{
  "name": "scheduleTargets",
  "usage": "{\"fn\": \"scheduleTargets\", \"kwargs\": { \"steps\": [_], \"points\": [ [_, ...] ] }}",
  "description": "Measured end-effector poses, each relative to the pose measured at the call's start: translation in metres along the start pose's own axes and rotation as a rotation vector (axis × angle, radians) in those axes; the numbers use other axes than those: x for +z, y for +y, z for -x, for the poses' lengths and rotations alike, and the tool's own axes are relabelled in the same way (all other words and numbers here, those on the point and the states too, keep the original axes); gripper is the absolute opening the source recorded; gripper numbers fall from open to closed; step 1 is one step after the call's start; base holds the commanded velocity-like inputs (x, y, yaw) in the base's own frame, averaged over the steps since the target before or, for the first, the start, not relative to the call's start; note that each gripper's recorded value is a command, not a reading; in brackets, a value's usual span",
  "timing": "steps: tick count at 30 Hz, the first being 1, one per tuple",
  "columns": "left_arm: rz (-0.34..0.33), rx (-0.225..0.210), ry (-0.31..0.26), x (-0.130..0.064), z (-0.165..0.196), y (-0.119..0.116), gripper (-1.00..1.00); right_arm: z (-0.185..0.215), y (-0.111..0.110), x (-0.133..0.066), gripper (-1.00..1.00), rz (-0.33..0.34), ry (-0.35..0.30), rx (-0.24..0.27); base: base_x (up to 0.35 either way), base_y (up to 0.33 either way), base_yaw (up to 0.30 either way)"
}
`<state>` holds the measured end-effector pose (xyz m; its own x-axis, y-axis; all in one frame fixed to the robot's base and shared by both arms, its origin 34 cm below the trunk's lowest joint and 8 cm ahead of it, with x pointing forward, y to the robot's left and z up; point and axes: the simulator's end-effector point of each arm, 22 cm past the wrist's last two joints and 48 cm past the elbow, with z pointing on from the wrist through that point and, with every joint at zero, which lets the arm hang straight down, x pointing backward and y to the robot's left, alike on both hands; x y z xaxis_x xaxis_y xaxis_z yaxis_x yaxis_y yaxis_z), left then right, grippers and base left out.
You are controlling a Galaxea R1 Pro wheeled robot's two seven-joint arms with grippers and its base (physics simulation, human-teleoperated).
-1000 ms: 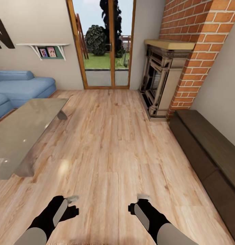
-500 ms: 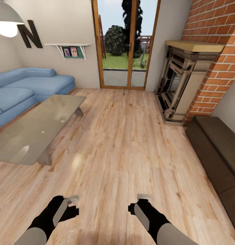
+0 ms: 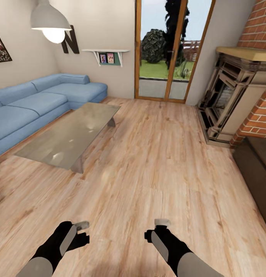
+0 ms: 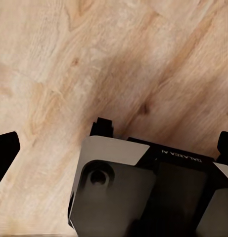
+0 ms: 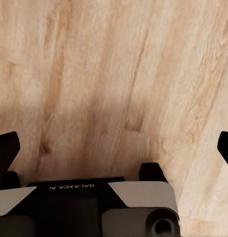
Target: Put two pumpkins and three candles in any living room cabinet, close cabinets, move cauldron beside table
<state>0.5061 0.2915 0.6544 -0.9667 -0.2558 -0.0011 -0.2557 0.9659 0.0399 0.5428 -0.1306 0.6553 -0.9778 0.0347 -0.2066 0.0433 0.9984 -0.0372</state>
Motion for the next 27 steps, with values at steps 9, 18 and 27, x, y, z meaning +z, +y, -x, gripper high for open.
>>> {"fn": "scheduleTargets", "kwargs": {
  "steps": [9, 18, 27],
  "points": [
    [-0.001, 0.000, 0.000, -0.008, -0.003, 0.000, 1.00, 0.003, 0.003, -0.009, 1.00, -0.001, -0.027, -0.026, -0.238, 0.183, 0.294],
    [0.000, 0.000, 0.000, -0.015, -0.006, 0.002, 1.00, 0.001, 0.003, -0.017, 1.00, -0.001, -0.026, -0.027, -0.226, 0.172, 0.294],
    [-0.001, 0.000, 0.001, -0.021, -0.010, 0.003, 1.00, -0.002, 0.002, -0.023, 1.00, -0.002, -0.025, -0.027, -0.105, 0.069, 0.294]
  ]
}}
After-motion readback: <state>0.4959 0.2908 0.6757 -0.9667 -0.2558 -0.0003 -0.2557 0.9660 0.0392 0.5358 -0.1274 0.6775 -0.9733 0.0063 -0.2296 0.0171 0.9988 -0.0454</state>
